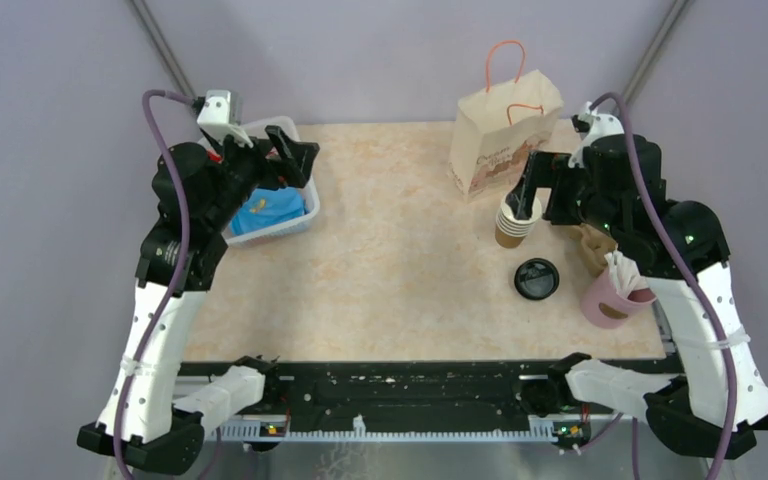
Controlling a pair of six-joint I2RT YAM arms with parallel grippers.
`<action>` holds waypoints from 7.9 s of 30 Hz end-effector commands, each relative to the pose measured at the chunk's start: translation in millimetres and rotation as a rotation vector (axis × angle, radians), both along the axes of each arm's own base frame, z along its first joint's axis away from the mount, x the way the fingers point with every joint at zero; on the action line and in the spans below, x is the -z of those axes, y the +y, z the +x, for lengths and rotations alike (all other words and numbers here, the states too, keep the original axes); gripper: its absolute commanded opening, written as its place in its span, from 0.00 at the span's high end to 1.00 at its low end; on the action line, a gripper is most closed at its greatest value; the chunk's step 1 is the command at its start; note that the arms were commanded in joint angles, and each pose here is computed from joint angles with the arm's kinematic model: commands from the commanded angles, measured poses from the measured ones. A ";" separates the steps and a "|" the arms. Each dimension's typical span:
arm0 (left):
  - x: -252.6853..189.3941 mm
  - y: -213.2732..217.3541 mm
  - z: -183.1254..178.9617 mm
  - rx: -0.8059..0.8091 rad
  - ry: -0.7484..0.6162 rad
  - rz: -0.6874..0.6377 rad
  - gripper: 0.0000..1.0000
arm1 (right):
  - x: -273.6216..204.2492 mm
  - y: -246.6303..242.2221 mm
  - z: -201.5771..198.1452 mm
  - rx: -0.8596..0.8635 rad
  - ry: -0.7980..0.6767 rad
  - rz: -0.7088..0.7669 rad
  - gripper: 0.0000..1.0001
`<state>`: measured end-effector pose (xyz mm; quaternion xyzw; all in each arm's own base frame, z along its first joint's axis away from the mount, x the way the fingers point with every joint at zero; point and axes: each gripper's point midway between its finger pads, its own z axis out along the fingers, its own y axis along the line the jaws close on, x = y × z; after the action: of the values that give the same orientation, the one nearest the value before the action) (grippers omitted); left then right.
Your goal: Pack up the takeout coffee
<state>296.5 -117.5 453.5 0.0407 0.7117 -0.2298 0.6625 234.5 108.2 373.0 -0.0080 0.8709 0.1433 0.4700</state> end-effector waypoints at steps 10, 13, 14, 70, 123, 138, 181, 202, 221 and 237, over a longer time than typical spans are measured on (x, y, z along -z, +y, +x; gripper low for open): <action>22.9 -20.5 14.0 0.096 0.045 0.020 0.02 | 51.9 -49.0 43.1 0.270 0.171 -0.360 0.01; 29.0 -23.5 19.0 0.106 0.058 0.028 0.02 | 61.8 -31.3 56.7 0.193 0.159 -0.326 0.01; 30.1 -24.3 19.8 0.109 0.058 0.029 0.02 | 67.4 -26.0 62.4 0.164 0.169 -0.297 0.02; 68.7 -40.0 35.8 0.166 0.153 0.025 0.02 | 125.3 -89.0 140.0 0.322 0.285 -0.174 1.00; 92.3 6.7 22.9 -0.086 0.224 0.036 0.02 | 175.5 198.5 36.5 -0.471 0.286 -0.195 0.47; 98.0 -17.1 39.2 0.014 0.251 0.011 0.02 | 254.2 -66.0 63.9 0.376 0.442 -0.145 0.48; 94.7 -25.7 42.4 0.047 0.253 -0.015 0.02 | 289.6 -77.8 65.6 0.610 0.494 -0.044 0.92; 111.2 -50.5 36.4 0.186 0.335 -0.048 0.02 | 166.8 4.3 54.4 -0.049 0.125 0.174 1.00; 55.2 -124.3 -24.8 0.750 0.462 -0.749 0.02 | -66.5 211.9 22.9 -0.868 -0.100 0.952 1.00; 58.0 -119.3 -33.0 0.747 0.462 -0.813 0.02 | -69.8 233.8 12.0 -0.879 -0.072 1.000 1.00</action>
<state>266.7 -237.4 384.9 -0.0348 0.6478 -0.6922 0.3163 257.9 337.4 409.2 -0.1242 0.6387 0.6897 0.3177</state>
